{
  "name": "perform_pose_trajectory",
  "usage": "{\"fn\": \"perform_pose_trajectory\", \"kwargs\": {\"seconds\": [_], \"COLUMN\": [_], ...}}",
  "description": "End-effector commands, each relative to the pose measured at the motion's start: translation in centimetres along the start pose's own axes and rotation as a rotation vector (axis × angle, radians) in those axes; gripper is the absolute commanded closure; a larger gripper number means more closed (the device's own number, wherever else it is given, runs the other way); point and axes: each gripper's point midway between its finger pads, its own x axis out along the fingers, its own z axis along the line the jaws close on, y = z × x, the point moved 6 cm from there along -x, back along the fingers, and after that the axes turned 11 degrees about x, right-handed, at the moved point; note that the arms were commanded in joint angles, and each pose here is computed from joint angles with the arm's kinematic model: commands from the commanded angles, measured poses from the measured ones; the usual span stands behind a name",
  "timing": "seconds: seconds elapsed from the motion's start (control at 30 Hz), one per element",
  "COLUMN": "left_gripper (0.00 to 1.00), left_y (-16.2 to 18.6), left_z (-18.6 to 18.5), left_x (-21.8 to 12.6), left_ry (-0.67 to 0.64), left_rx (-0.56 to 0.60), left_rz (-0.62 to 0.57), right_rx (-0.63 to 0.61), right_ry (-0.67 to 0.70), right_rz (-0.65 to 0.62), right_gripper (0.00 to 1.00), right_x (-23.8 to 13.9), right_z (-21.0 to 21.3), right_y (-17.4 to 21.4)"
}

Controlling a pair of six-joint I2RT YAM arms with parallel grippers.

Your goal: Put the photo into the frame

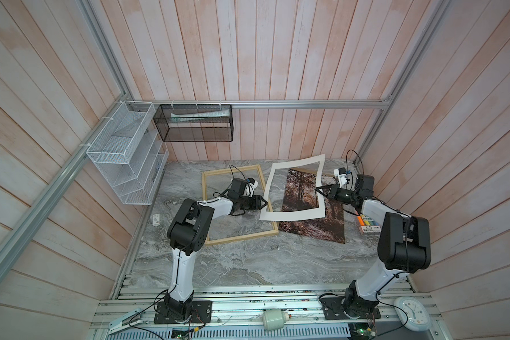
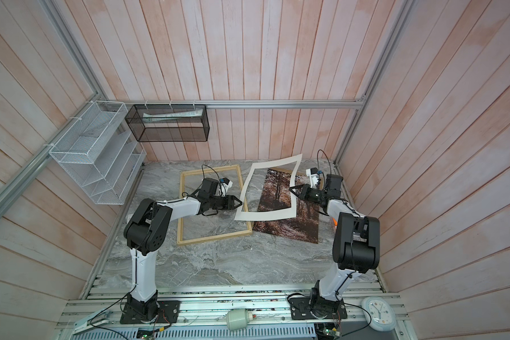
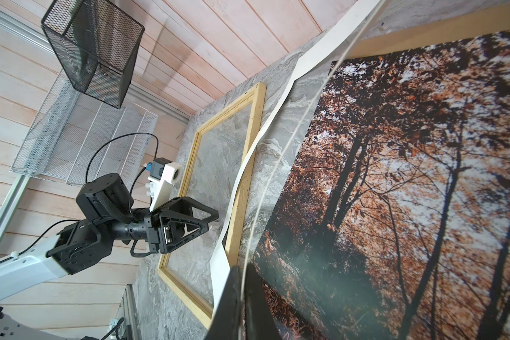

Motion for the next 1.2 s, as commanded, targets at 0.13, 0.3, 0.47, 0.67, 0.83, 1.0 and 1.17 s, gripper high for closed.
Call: {"fn": "perform_pose_trajectory", "kwargs": {"seconds": [0.13, 0.3, 0.47, 0.67, 0.83, 1.0, 1.17], "left_gripper": [0.43, 0.43, 0.44, 0.44, 0.44, 0.44, 0.46], "left_y": [-1.4, -1.5, -1.6, -1.3, -1.3, -1.9, -2.1], "left_z": [0.9, 1.3, 1.8, 2.0, 2.0, 1.9, 1.9], "left_x": [1.0, 1.7, 2.2, 2.6, 2.9, 3.4, 3.7], "left_ry": [-0.012, -0.012, -0.04, -0.029, -0.011, 0.005, 0.024], "left_rx": [0.03, 0.048, 0.034, 0.04, 0.045, 0.052, 0.049], "left_rz": [-0.041, -0.047, -0.021, -0.013, -0.011, -0.015, -0.011], "right_rx": [0.003, 0.0, 0.001, 0.0, -0.004, -0.003, -0.007], "right_ry": [0.018, 0.014, 0.013, 0.006, 0.0, -0.005, -0.005], "right_rz": [0.014, 0.014, 0.015, 0.015, 0.015, 0.019, 0.022], "right_gripper": [0.92, 0.92, 0.92, 0.92, 0.92, 0.92, 0.92], "right_x": [0.1, 0.1, 0.1, 0.1, 0.1, 0.1, 0.2], "right_z": [-0.3, -0.1, -0.1, 0.0, 0.2, 0.3, 0.3], "right_y": [0.8, 0.7, 0.7, 0.6, 0.5, 0.6, 0.7]}}
